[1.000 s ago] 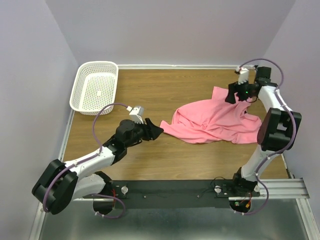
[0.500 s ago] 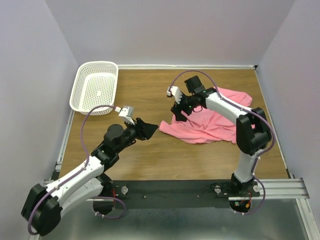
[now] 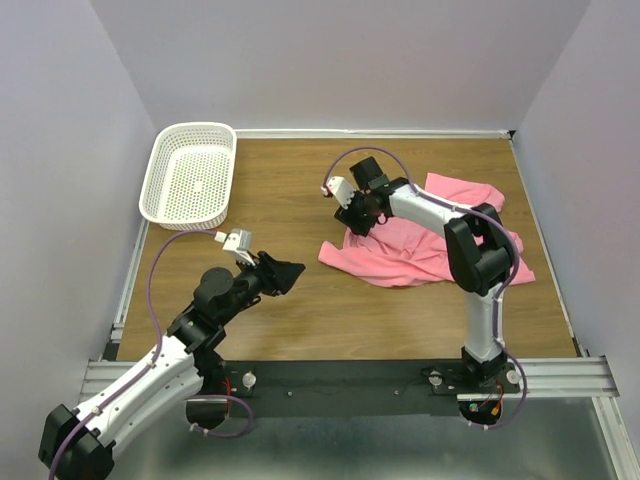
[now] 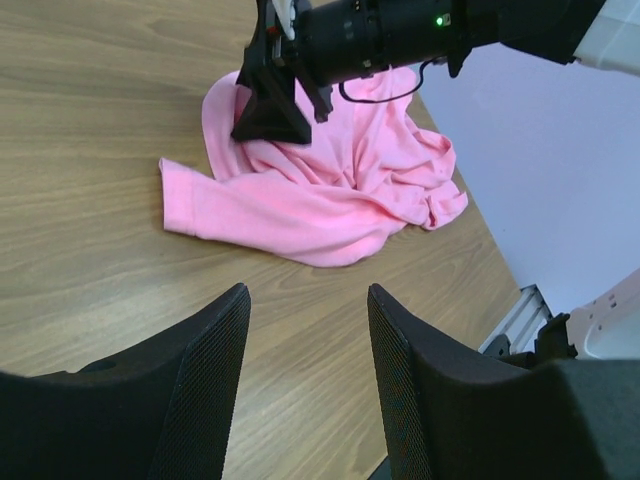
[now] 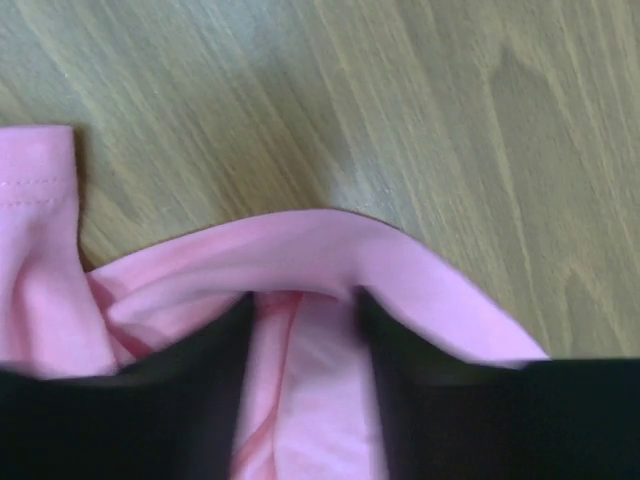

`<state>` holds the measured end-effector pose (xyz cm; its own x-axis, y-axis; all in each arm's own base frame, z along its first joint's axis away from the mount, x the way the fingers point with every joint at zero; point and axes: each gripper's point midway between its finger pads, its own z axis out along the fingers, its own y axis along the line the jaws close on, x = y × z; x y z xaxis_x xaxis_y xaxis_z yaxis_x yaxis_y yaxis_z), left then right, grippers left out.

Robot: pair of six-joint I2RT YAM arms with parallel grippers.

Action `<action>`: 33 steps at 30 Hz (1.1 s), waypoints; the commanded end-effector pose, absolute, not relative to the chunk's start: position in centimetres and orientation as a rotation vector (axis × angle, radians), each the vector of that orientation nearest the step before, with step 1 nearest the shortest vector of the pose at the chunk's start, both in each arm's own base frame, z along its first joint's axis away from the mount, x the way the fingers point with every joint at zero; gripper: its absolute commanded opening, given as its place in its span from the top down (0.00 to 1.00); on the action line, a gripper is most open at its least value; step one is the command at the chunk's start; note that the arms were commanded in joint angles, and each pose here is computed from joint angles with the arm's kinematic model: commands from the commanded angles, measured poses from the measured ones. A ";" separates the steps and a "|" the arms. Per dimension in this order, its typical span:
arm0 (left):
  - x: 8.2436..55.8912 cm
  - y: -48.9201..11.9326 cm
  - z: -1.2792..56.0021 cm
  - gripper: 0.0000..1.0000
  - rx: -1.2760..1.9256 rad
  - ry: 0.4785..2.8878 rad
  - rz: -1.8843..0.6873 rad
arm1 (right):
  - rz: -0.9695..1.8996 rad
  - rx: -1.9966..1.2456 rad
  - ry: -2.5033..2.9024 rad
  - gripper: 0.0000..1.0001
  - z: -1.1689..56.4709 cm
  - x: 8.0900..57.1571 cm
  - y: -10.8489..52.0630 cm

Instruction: Fold and stack the t-shirts

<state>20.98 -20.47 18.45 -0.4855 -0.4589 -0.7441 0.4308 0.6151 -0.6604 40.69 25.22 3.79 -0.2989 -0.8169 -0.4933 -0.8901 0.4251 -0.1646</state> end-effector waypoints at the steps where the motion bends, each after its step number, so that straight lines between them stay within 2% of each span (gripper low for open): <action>1: 21.1 -20.1 17.9 0.41 -0.060 1.793 -1.048 | 0.152 -1.389 2.185 0.63 4.1 41.8 25.7; 2: 21.2 -20.1 17.7 0.41 -0.064 1.794 -1.046 | 0.164 -1.375 2.178 0.82 4.8 41.8 25.9; 4: 21.2 -20.2 17.7 0.41 -0.059 1.793 -1.049 | 0.214 -1.354 2.170 0.99 5.8 41.2 26.4; 8: 21.4 -20.4 17.1 0.41 -0.046 1.811 -1.035 | 0.273 -1.295 2.099 0.99 10.8 39.2 26.0; 13: 21.6 -21.0 16.5 0.41 -0.031 1.811 -1.056 | 0.302 -1.263 2.077 0.99 12.9 35.6 24.3; 16: 21.9 -21.8 16.9 0.41 -0.011 1.798 -1.083 | 0.289 -1.228 2.079 1.00 13.2 34.1 22.6; 22: 23.2 -23.9 16.3 0.41 0.095 1.868 -1.063 | 0.217 -1.243 2.169 0.99 9.8 31.5 19.4; 28: 24.9 -25.7 13.5 0.41 0.147 1.962 -1.032 | 0.228 -1.137 2.228 0.99 8.9 32.9 17.7; 31: 26.0 -27.3 12.0 0.41 0.178 2.021 -1.038 | 0.234 -1.045 2.210 1.00 10.1 35.8 18.8; 33: 26.4 -27.8 11.4 0.41 0.174 2.040 -1.033 | 0.199 -0.894 2.154 0.99 13.0 39.8 19.2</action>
<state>25.84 -26.31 10.71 -0.6653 -0.2460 -0.7049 0.3950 0.6852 -0.6119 34.02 17.78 8.92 -0.4652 -0.6618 -0.5879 -0.7649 0.6348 -0.1094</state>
